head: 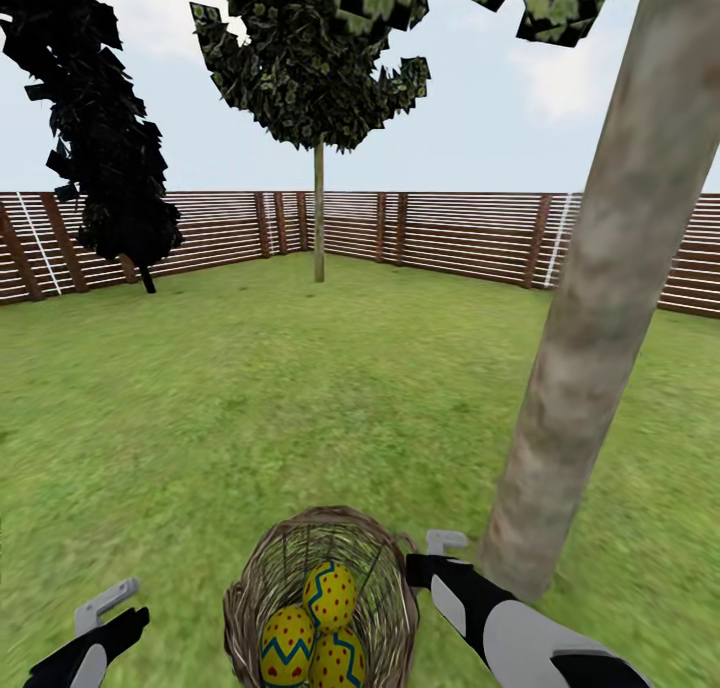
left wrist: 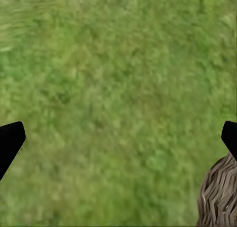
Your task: Take the three Easter eggs out of the wicker basket on the lawn in the garden, then place them on the lawn next to a single tree (choose any tree) so that all three eggs are next to the same tree and none are left in the basket.
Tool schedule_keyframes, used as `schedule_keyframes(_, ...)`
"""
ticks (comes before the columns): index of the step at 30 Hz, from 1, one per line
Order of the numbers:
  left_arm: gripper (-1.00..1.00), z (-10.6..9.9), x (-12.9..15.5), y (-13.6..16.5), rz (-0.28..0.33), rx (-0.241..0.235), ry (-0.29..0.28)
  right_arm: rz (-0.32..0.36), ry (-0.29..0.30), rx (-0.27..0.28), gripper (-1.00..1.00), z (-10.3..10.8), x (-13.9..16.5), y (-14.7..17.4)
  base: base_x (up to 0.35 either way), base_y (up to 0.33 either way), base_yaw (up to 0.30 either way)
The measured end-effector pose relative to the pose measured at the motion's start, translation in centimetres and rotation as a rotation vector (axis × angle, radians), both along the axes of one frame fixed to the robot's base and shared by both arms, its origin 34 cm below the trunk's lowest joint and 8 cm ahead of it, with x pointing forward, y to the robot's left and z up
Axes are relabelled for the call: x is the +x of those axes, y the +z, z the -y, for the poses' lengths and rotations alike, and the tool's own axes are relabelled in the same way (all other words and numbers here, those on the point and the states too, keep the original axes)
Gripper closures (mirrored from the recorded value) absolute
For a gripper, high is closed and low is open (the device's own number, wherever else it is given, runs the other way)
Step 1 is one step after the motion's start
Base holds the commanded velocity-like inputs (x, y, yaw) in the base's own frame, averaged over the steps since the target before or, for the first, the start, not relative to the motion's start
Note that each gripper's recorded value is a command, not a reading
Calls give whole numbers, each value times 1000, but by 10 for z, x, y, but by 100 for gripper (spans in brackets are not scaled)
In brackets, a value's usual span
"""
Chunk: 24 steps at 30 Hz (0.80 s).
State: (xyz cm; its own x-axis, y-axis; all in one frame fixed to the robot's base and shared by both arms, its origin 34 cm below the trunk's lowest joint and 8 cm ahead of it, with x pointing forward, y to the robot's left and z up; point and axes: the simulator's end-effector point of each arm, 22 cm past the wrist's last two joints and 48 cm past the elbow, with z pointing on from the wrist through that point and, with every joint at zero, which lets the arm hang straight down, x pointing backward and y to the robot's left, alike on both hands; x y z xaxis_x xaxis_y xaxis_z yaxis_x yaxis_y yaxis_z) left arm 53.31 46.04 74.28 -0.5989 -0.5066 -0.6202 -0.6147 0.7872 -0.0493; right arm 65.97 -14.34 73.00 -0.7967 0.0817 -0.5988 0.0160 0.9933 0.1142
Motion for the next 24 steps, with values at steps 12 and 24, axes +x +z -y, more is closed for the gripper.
schedule_keyframes(12, -100, -3, -1, 0, -1, 2, 4, -1, 1, -1, 100, 0, 0, 0, 212, 263, -1)
schedule_keyframes(24, -100, -3, -1, 1, 0, 1, 4, 1, 1, -1, 100, 0, 0, 0, 86, 314, -45)
